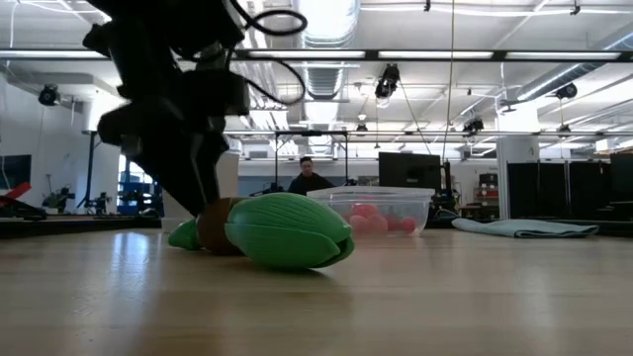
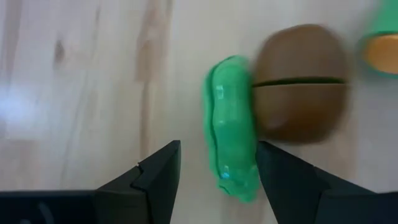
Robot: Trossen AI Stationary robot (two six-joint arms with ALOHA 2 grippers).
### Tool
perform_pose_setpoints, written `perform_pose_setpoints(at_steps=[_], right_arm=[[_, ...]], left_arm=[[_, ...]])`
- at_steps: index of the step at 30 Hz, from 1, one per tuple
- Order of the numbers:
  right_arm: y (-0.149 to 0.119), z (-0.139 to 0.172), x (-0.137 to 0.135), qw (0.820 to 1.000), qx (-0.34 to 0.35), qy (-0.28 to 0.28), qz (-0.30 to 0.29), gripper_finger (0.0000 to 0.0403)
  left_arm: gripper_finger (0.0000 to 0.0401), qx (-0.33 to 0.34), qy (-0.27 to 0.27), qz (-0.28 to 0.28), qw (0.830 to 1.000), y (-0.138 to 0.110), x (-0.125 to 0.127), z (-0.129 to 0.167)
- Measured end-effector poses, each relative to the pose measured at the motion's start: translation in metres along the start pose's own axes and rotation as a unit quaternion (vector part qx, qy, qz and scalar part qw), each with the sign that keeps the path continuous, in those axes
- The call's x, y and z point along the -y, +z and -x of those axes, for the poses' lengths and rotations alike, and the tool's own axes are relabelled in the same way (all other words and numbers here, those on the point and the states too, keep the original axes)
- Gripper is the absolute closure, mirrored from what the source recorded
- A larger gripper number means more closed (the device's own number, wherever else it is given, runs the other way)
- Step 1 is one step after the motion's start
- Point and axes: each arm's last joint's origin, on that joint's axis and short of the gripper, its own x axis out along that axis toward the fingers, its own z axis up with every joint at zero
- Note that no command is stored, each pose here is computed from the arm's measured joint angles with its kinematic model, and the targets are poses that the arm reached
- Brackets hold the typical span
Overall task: Pick and placing Produce into tupperware
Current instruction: Put the peas into the transparent bin
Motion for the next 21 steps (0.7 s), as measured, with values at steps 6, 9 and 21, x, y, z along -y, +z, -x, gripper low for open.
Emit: perform_pose_setpoints(at_steps=[6, 9, 21], right_arm=[[0.000, 0.000, 0.000, 1.000, 0.000, 0.000, 0.000, 0.0170], [0.000, 0.000, 0.000, 1.000, 0.000, 0.000, 0.000, 0.0170], [0.000, 0.000, 0.000, 1.000, 0.000, 0.000, 0.000, 0.0170]], left_arm=[[0.0207, -0.015, 0.013, 0.015, 1.000, -0.001, 0.001, -0.015], [0.0207, -0.019, 0.011, 0.014, 1.000, -0.001, 0.002, -0.019], [0.0254, 0.000, 0.007, 0.013, 1.000, 0.003, 0.004, -0.030]])
